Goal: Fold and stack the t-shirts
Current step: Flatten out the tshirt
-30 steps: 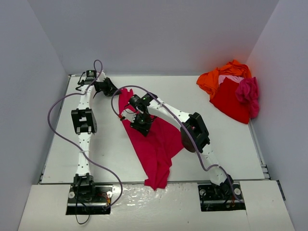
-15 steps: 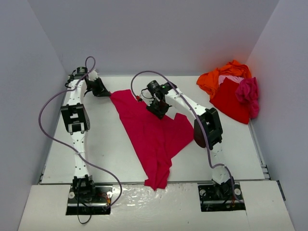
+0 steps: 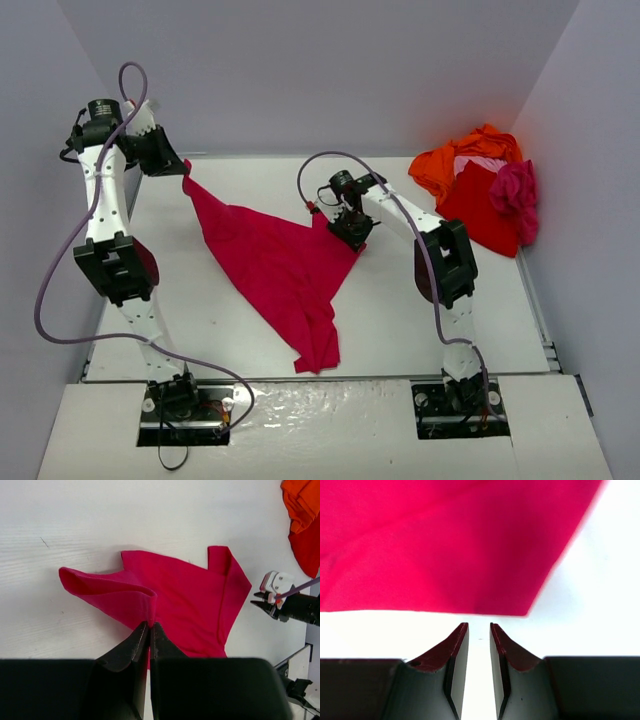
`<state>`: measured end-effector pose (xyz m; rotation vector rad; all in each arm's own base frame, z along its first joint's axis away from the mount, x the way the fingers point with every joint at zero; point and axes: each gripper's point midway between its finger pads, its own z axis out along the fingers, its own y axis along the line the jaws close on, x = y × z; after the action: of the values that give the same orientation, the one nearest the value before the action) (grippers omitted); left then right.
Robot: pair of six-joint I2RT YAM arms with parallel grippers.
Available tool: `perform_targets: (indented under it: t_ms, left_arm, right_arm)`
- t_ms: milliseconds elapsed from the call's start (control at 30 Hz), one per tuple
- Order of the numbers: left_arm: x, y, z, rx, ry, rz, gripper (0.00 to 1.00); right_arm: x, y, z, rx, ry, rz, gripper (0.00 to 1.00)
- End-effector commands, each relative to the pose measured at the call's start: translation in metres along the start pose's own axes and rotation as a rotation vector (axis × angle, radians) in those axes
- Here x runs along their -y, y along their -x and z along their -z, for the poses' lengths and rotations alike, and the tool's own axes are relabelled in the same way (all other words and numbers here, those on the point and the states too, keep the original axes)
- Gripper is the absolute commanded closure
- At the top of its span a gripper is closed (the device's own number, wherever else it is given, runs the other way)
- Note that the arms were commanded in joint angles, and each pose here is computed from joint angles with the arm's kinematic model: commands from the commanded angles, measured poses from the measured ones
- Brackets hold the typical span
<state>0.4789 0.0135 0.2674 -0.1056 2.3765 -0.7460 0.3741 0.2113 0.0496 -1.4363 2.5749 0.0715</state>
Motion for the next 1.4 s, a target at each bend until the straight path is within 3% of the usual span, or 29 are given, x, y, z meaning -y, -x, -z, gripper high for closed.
perform_targets:
  t_ms: [0, 133, 300, 433, 867, 1200, 1367]
  left_arm:
    - [-0.001, -0.018, 0.005, -0.045, -0.002, 0.020, 1.00]
    - [0.000, -0.019, 0.004, -0.040, -0.002, 0.024, 1.00]
    - [0.002, -0.019, 0.004, -0.041, -0.010, 0.018, 1.00]
    - [0.001, -0.022, 0.001, -0.051, -0.015, 0.019, 1.00]
    - [-0.007, -0.031, -0.005, -0.086, -0.012, 0.018, 1.00]
    - [-0.010, -0.037, -0.011, -0.105, -0.017, 0.024, 1.00]
    - [-0.012, -0.038, -0.011, -0.108, -0.014, 0.024, 1.00]
  right_arm:
    - [0.029, 0.034, 0.038, 0.118, -0.118, -0.009, 0.76]
    - [0.045, 0.055, 0.035, 0.152, -0.131, -0.009, 0.71]
    - [0.049, 0.099, 0.047, 0.287, -0.099, -0.001, 0.60]
    - [0.049, 0.119, 0.021, 0.312, -0.048, -0.012, 0.54]
    - [0.056, 0.121, -0.053, 0.289, 0.053, -0.034, 0.54]
    - [0.084, 0.125, -0.052, 0.353, 0.025, -0.110, 0.51]
    - [0.084, 0.123, -0.053, 0.354, 0.025, -0.117, 0.41]
